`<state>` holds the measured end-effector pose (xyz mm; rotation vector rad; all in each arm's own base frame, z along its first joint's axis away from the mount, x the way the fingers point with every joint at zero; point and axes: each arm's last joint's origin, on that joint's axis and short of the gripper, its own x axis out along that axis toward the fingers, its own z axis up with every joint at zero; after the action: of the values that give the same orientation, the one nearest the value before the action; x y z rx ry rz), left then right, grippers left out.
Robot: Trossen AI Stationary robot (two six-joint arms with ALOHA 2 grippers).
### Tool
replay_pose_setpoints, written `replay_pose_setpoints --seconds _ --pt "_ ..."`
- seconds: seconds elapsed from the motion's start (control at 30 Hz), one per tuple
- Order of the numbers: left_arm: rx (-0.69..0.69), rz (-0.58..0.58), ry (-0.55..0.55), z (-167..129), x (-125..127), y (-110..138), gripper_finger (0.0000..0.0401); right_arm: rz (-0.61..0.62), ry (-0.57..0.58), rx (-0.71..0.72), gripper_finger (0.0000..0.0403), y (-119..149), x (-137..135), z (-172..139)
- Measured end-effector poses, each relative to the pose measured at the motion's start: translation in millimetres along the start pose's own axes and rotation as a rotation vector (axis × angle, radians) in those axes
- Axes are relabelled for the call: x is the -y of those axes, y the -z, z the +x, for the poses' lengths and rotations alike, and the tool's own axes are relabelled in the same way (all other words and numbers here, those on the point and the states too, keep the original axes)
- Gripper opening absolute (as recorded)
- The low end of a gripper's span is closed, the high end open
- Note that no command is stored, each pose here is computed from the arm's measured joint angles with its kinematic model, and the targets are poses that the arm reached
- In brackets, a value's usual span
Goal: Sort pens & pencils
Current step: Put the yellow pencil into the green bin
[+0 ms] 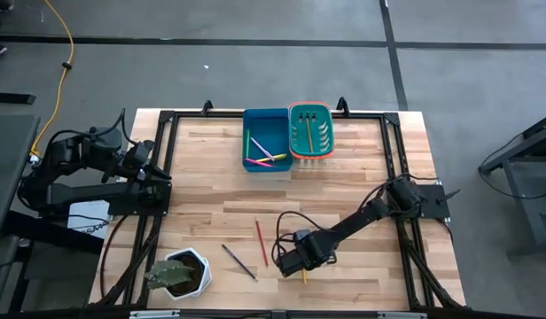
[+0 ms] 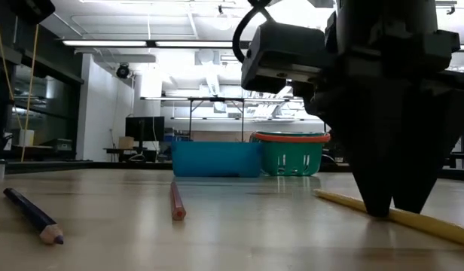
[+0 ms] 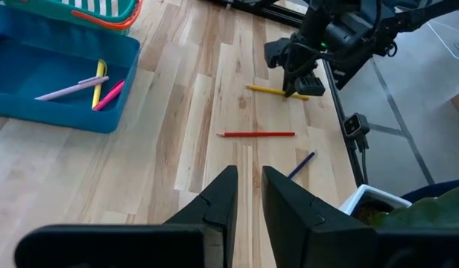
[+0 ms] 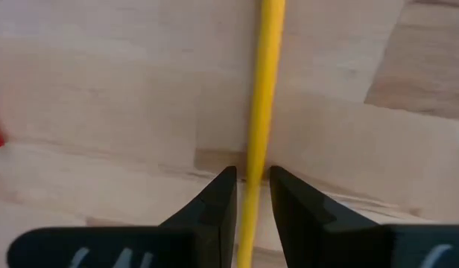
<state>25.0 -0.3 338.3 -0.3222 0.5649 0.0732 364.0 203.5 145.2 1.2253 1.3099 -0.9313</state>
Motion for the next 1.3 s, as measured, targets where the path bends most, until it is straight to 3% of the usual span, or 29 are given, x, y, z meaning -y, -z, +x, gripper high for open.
replay_pose_setpoints --seconds 1.03,1.3 --pt "-0.002 -0.001 0.011 0.1 0.3 0.1 0.0051 -0.023 0.072 -0.020 0.0073 -6.9 4.2 -0.9" --pt "-0.001 0.000 0.011 0.0 0.3 0.0 0.0051 -0.030 0.069 -0.021 0.0039 -6.8 4.0 -0.9"
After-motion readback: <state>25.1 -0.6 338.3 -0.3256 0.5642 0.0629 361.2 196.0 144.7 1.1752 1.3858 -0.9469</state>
